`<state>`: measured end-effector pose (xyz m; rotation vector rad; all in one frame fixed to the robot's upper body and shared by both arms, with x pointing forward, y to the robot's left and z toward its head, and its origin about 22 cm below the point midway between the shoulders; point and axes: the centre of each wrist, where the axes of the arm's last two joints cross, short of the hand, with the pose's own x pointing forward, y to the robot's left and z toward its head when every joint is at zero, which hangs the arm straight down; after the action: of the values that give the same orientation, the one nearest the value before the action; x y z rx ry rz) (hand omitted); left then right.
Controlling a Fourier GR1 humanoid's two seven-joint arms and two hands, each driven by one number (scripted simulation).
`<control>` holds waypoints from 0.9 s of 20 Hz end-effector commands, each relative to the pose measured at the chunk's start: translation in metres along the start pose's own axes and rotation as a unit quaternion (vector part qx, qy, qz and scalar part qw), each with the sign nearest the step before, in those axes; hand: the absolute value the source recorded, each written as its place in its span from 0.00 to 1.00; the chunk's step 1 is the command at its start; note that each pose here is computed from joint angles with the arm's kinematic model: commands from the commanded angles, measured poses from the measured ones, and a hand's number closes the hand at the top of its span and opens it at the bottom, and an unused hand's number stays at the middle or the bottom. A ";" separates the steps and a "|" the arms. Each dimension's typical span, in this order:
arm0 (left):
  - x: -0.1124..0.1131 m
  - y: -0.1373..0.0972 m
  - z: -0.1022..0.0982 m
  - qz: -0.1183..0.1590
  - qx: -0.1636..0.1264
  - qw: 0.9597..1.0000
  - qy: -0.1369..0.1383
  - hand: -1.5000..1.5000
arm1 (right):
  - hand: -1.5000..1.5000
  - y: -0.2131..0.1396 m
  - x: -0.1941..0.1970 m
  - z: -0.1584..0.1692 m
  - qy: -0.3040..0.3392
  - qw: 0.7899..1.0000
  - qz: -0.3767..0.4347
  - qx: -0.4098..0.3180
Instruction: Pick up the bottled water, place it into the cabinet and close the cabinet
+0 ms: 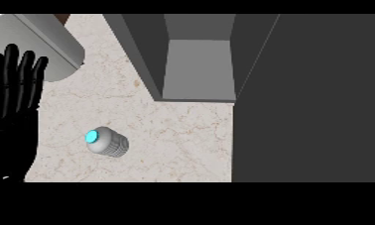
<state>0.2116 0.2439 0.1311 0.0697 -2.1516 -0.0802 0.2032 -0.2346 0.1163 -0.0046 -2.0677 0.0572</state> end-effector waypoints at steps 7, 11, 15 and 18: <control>-0.028 0.021 0.030 0.138 -0.083 0.982 0.102 0.00 | 0.00 0.014 0.013 0.032 0.044 0.990 -0.065 0.120; -0.011 0.052 0.038 0.153 -0.089 0.977 0.120 0.00 | 0.00 0.007 0.050 0.049 0.045 0.988 -0.076 0.127; 0.024 0.080 0.039 0.138 -0.087 0.978 0.133 0.00 | 0.00 0.007 0.067 0.062 0.050 0.988 -0.079 0.124; 0.026 0.076 0.048 0.131 -0.069 0.980 0.135 0.00 | 0.00 -0.004 0.094 0.075 0.053 0.986 -0.076 0.138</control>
<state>0.1683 0.3120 0.1251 -0.2902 -1.8767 -0.0817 0.1240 -0.2310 0.1365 0.2704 -1.9359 0.2169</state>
